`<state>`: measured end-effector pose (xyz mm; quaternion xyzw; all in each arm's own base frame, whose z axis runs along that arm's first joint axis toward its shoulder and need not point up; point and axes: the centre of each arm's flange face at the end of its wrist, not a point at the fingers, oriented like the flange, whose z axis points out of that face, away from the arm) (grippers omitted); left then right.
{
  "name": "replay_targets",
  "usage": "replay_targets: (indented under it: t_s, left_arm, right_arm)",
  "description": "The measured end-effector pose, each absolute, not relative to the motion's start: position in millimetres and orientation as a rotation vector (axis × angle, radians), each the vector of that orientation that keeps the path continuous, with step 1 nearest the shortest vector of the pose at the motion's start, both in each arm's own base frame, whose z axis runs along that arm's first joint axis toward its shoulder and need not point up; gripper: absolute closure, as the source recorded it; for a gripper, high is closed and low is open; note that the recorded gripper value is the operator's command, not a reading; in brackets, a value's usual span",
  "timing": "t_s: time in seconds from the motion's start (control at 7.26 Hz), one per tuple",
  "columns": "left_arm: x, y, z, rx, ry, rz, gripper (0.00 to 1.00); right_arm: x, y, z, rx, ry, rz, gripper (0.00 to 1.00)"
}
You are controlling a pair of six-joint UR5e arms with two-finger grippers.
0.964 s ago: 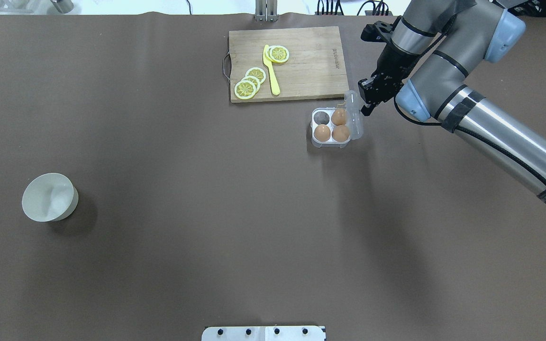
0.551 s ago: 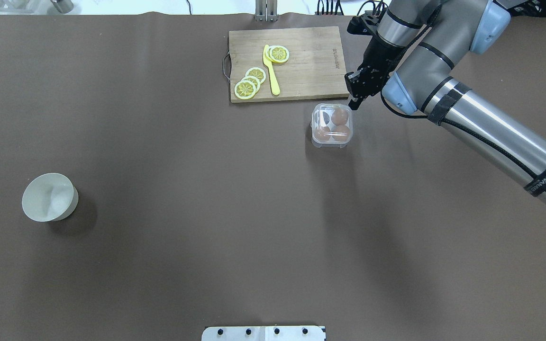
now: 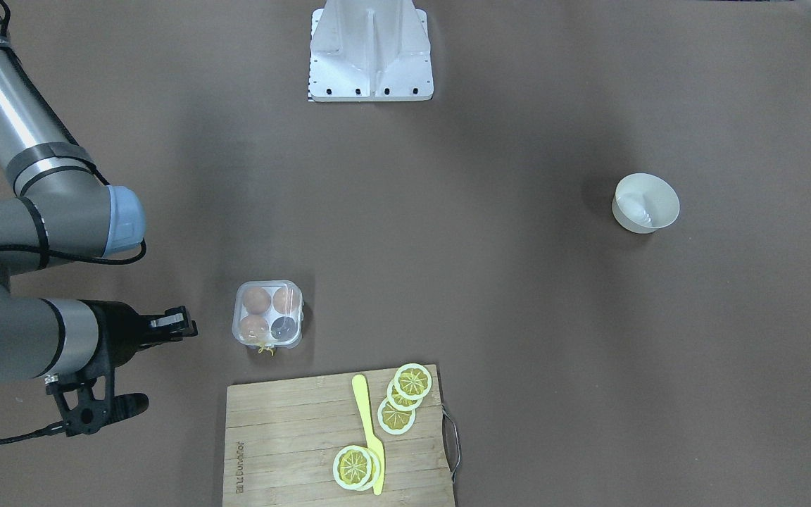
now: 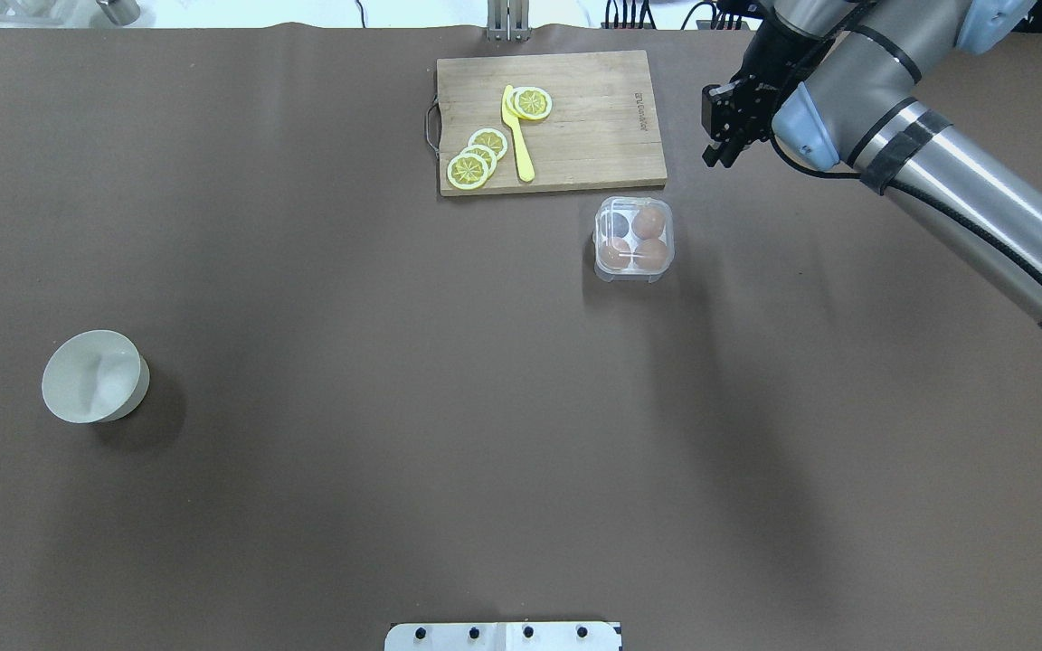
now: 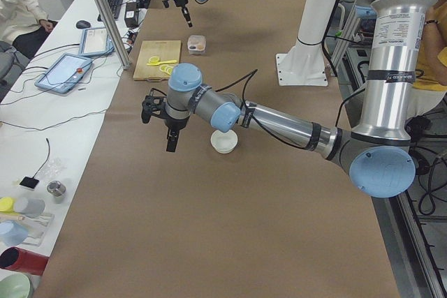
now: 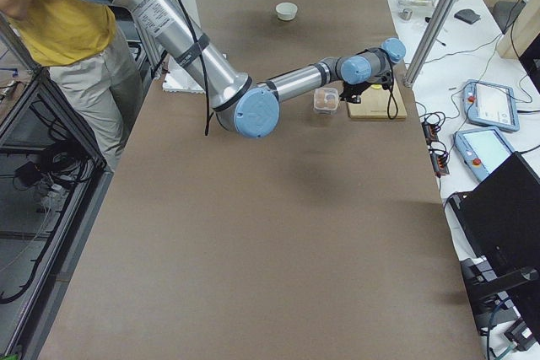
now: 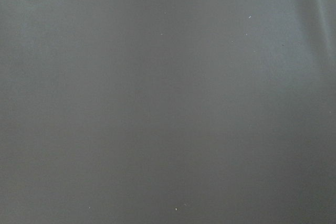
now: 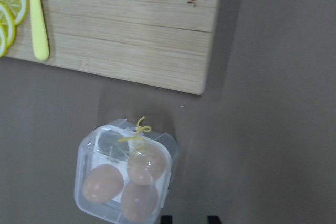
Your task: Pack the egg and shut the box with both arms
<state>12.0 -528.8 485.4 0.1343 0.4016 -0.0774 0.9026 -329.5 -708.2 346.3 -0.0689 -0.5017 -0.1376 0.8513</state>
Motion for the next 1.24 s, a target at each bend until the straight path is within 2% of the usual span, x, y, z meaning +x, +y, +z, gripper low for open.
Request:
replay_targets:
  t_s: [0.83,1.24]
  left_arm:
    - [14,-531,496,0.256,0.828,-0.160,0.03]
    - [16,-534,517,0.217,0.817,-0.172,0.03]
  right_arm:
    - [-150,-674,477,-0.021,-0.880,-0.143,0.00]
    - [-90,-646,534,-0.039,-0.850,-0.079,0.00]
